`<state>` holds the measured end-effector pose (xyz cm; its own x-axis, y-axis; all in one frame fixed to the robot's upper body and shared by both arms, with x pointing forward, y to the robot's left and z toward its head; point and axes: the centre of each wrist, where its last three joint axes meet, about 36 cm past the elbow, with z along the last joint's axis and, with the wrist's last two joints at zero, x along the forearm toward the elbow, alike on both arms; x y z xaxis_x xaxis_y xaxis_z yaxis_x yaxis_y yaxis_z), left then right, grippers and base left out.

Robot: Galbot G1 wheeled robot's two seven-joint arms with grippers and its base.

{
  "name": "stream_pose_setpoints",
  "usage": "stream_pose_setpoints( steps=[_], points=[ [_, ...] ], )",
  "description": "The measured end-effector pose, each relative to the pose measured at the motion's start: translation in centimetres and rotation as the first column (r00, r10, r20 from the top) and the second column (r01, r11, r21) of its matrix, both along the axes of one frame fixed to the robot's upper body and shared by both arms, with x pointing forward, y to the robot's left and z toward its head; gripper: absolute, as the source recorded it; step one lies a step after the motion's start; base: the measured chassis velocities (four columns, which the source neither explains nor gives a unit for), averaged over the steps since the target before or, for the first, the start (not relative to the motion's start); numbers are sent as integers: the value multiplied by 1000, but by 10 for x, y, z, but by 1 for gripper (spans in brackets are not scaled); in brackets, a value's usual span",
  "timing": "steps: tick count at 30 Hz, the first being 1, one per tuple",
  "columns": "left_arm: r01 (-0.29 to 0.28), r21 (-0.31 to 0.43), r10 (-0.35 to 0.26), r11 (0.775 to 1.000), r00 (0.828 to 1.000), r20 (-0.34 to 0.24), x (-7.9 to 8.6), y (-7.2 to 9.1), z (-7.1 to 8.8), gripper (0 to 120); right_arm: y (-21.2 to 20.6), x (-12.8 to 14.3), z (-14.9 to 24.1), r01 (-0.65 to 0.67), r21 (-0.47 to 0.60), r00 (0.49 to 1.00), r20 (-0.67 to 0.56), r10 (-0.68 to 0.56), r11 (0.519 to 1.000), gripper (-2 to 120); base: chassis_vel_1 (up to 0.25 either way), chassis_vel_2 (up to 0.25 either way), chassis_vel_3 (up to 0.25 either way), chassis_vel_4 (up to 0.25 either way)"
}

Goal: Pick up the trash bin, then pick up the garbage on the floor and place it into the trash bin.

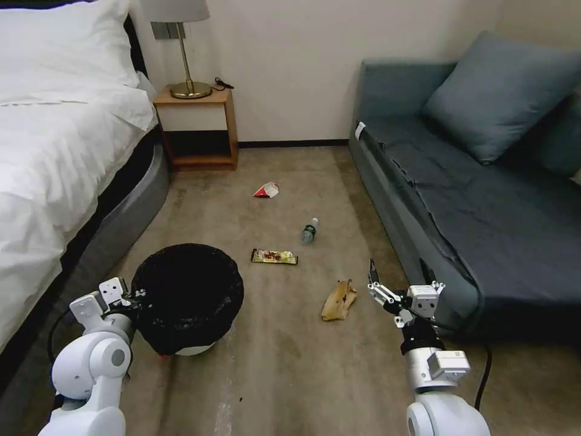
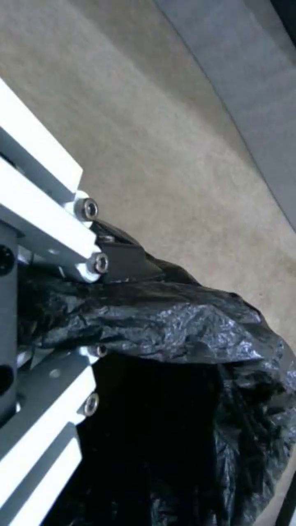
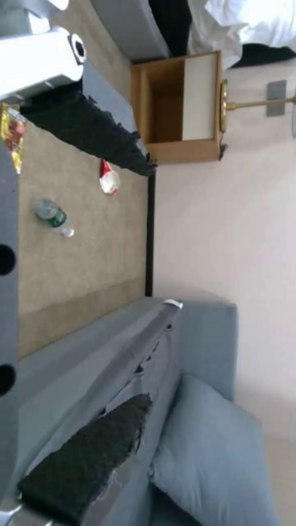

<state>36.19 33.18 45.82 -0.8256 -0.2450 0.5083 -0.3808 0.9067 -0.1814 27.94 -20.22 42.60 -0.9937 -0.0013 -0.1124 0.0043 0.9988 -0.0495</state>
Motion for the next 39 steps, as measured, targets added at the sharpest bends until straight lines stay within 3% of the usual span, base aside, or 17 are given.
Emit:
stream_pose_setpoints(
  steps=[20,26,29,30,33,36,38,39],
  points=[
    [7,-1,-7,1000,1000,9,1,-1,1,4,1,3,-6,-30,-4,999,12,30,1000,100,-83,79,79,-79],
    [20,8,-20,1000,999,32,0,-3,9,4,11,10,3,-69,106,992,-98,79,992,100,0,0,0,0],
    [30,13,-31,999,998,55,-2,-4,16,4,26,17,12,-81,244,961,-239,141,966,100,0,0,0,0],
    [30,13,-31,999,998,55,-2,-4,16,4,26,17,12,-81,244,961,-239,141,966,100,0,0,0,0],
    [34,16,-35,999,997,67,-2,-1,20,4,40,42,-1,-44,370,880,-425,211,928,100,0,0,0,0],
    [34,17,-35,999,997,68,-2,0,20,4,42,52,-9,-10,382,851,-482,209,924,100,0,0,0,0],
    [31,16,-32,999,997,64,-1,3,18,4,46,78,-34,77,383,772,-607,188,921,100,0,0,0,0],
    [31,16,-32,999,997,64,-1,3,18,4,46,78,-34,77,383,772,-607,188,921,100,0,0,0,0]
  ],
)
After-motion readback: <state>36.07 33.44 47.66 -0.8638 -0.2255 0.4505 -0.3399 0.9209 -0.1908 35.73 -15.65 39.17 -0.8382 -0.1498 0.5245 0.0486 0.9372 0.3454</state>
